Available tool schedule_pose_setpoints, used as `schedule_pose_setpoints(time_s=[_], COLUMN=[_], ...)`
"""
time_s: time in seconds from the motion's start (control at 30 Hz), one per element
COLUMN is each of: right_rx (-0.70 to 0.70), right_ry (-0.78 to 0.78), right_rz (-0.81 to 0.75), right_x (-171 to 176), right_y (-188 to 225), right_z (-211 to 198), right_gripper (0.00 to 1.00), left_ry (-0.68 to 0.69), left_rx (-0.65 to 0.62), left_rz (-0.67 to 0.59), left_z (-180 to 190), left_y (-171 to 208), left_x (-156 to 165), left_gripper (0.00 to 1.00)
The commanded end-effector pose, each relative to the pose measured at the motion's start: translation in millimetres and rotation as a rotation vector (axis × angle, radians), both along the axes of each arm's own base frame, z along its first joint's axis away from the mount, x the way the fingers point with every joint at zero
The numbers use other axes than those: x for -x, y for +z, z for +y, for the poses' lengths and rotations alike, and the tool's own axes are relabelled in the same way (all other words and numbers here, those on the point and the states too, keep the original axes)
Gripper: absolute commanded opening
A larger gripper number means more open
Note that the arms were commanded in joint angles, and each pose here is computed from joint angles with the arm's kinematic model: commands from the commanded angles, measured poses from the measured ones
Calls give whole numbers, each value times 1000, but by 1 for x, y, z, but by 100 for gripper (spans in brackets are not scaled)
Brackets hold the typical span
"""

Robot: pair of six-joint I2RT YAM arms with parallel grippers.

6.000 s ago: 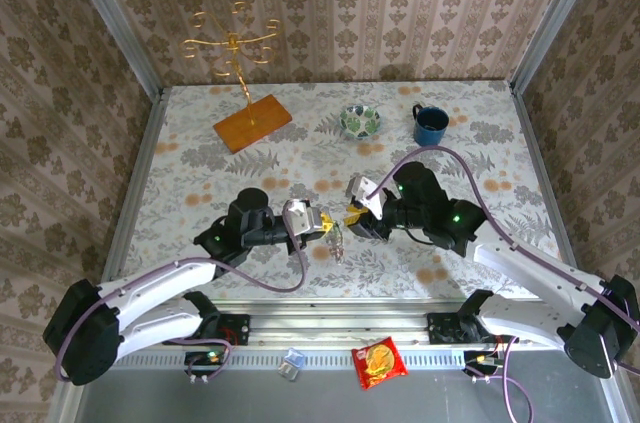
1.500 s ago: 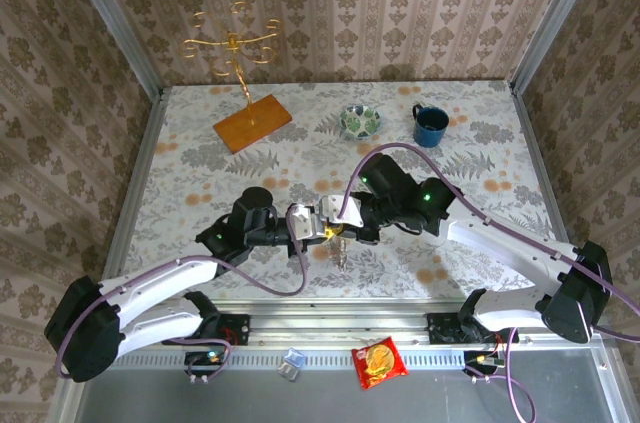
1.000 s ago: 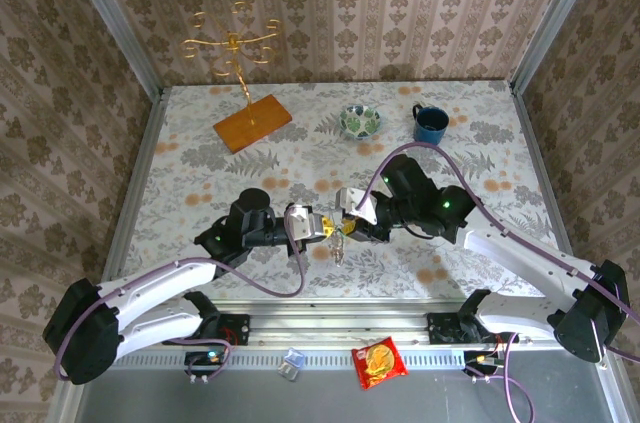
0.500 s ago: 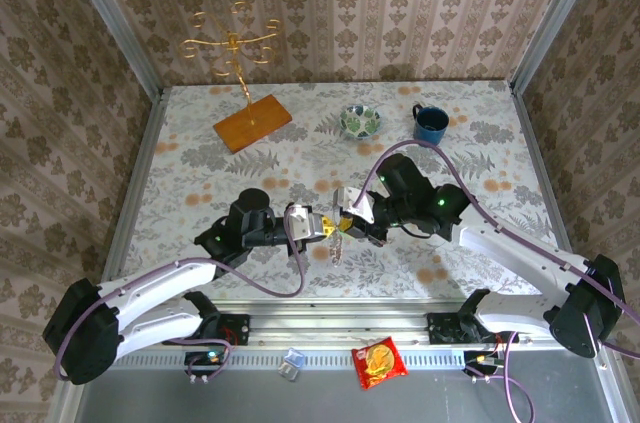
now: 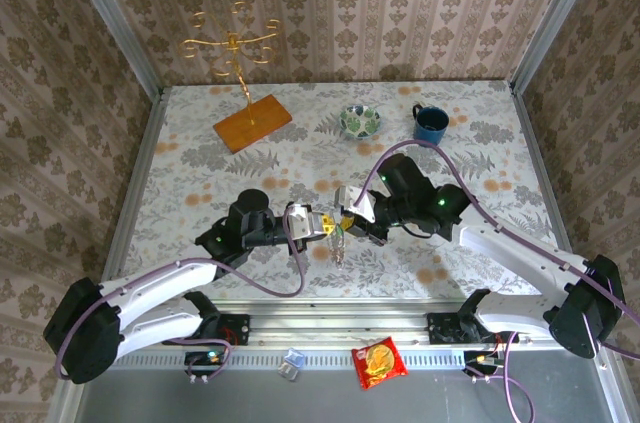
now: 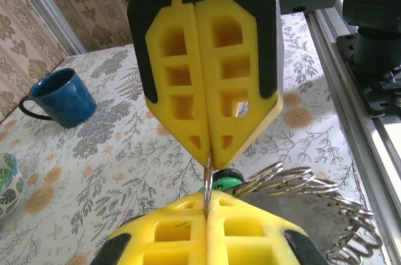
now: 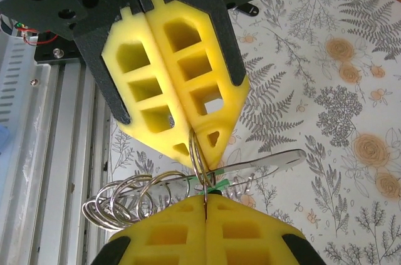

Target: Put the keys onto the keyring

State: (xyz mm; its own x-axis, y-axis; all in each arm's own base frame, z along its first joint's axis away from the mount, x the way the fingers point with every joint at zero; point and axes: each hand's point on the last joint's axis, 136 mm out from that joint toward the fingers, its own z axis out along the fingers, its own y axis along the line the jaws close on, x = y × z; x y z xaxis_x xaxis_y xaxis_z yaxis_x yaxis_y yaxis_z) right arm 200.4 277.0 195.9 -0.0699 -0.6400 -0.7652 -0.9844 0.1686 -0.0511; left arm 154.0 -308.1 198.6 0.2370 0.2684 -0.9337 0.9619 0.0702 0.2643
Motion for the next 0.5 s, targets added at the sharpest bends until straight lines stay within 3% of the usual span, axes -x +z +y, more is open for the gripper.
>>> schedule_pose_setpoints(time_s=[0.0,0.3,0.47], right_rx=[32,14,85], right_ry=[-16,-25,-33], right_rz=[5,-20,-33], right_x=[-3,-3,-4], right_y=[-13,-1,-7], right_z=[-5,-7,-17], right_gripper=[0,0,0], left_ry=[-20,-16,-13], left_rx=[80,51,46], left_rz=[-37,-50,-61], left_z=[-5,-5,-5], left_y=[21,16,16], left_x=[1,1,1], left_gripper=[0,0,0])
